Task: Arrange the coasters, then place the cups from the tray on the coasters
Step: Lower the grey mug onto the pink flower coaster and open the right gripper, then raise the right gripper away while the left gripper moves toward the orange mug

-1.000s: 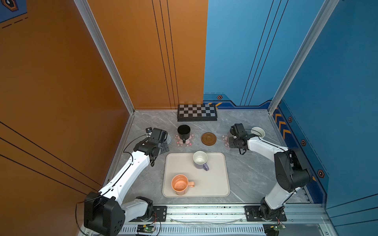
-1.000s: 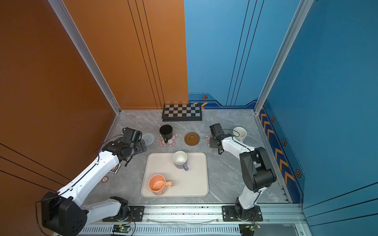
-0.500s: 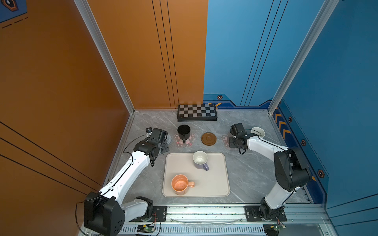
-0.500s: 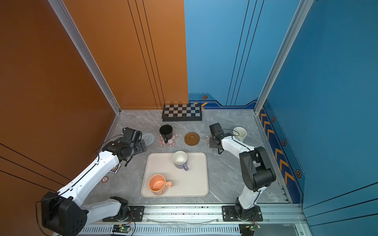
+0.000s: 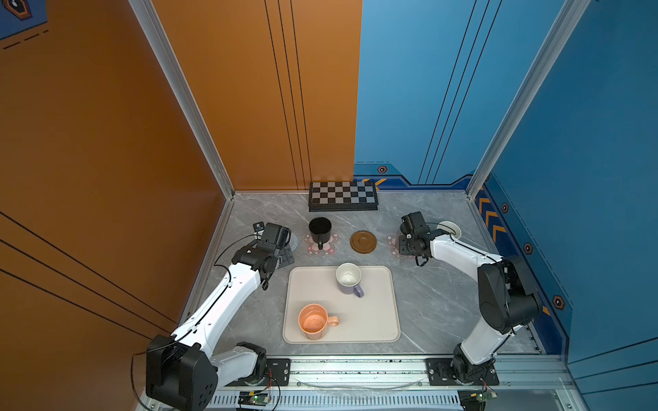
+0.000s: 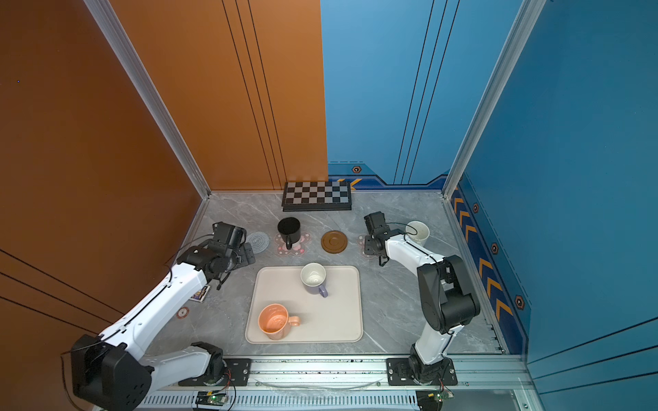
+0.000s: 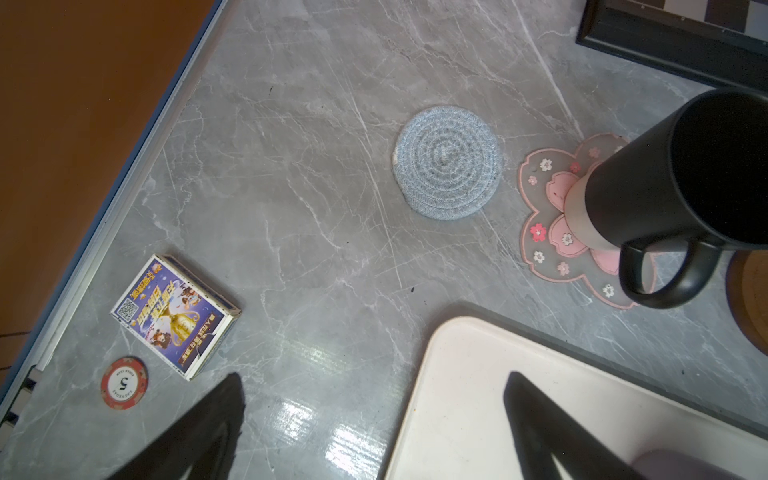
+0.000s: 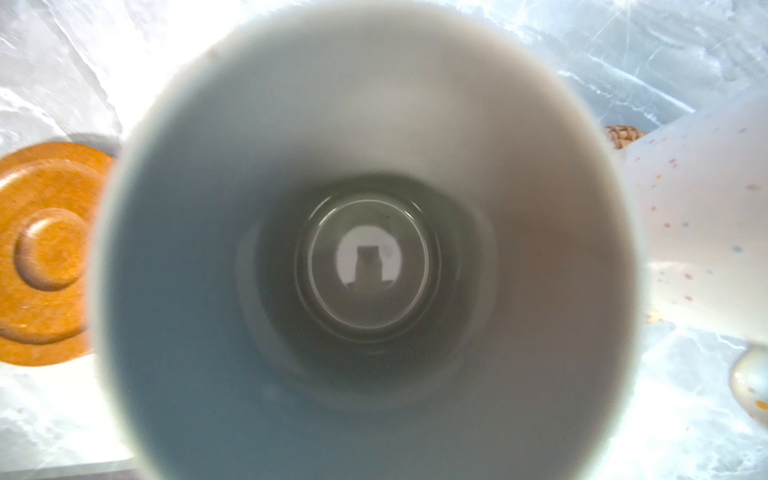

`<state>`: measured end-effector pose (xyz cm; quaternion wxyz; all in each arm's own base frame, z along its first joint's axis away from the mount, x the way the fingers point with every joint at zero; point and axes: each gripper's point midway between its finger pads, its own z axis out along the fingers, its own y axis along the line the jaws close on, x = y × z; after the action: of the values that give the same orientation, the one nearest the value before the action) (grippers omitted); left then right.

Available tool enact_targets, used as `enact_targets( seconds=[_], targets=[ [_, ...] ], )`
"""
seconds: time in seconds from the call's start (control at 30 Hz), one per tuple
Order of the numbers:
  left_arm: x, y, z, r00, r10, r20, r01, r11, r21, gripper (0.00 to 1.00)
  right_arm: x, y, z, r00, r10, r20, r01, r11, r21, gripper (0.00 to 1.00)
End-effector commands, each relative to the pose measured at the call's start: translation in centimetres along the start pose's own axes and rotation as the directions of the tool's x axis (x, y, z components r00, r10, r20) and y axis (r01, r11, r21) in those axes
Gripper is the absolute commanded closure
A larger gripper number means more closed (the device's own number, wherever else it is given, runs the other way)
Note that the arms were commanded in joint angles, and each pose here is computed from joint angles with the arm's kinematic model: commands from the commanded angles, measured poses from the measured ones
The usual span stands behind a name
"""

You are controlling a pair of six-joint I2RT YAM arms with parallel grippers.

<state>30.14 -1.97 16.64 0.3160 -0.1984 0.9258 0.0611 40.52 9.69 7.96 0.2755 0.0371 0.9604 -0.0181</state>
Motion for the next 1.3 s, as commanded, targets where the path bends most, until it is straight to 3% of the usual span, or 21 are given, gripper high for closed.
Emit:
enact_targets(
  seconds=[0.0,0.2,0.5,0.87,1.27],
  targets=[
    [0.1,0.4,-0.6,1.0,-0.008,-0.009,0.008,1.0,0.008,0.02,-2.4,-0.5,-2.4,0.998,0.012,0.054,-0.012,1.0,0.008,0.54],
    [-0.6,0.1,-1.7,0.999,0.043,0.007,-0.044,0.998,0.039,0.02,-4.7,-2.3,-7.2,0.99,0.015,0.138,-0.014,1.0,-0.009,0.48],
    [-0.2,-1.4,-4.0,0.996,0.09,-0.003,-0.089,0.989,0.118,0.02,-4.3,-5.2,-12.4,0.983,0.021,0.183,-0.021,1.0,-0.004,0.45],
    [3.8,-2.5,-7.2,0.97,0.235,-0.061,-0.227,0.966,0.122,0.02,-2.2,-6.5,-14.9,0.978,0.044,0.204,-0.043,0.999,-0.007,0.43],
    [10.4,-3.6,-10.0,0.952,0.272,-0.142,-0.235,0.944,0.231,0.02,0.4,-6.7,-15.6,0.979,0.062,0.196,-0.054,0.998,-0.046,0.42]
  ],
)
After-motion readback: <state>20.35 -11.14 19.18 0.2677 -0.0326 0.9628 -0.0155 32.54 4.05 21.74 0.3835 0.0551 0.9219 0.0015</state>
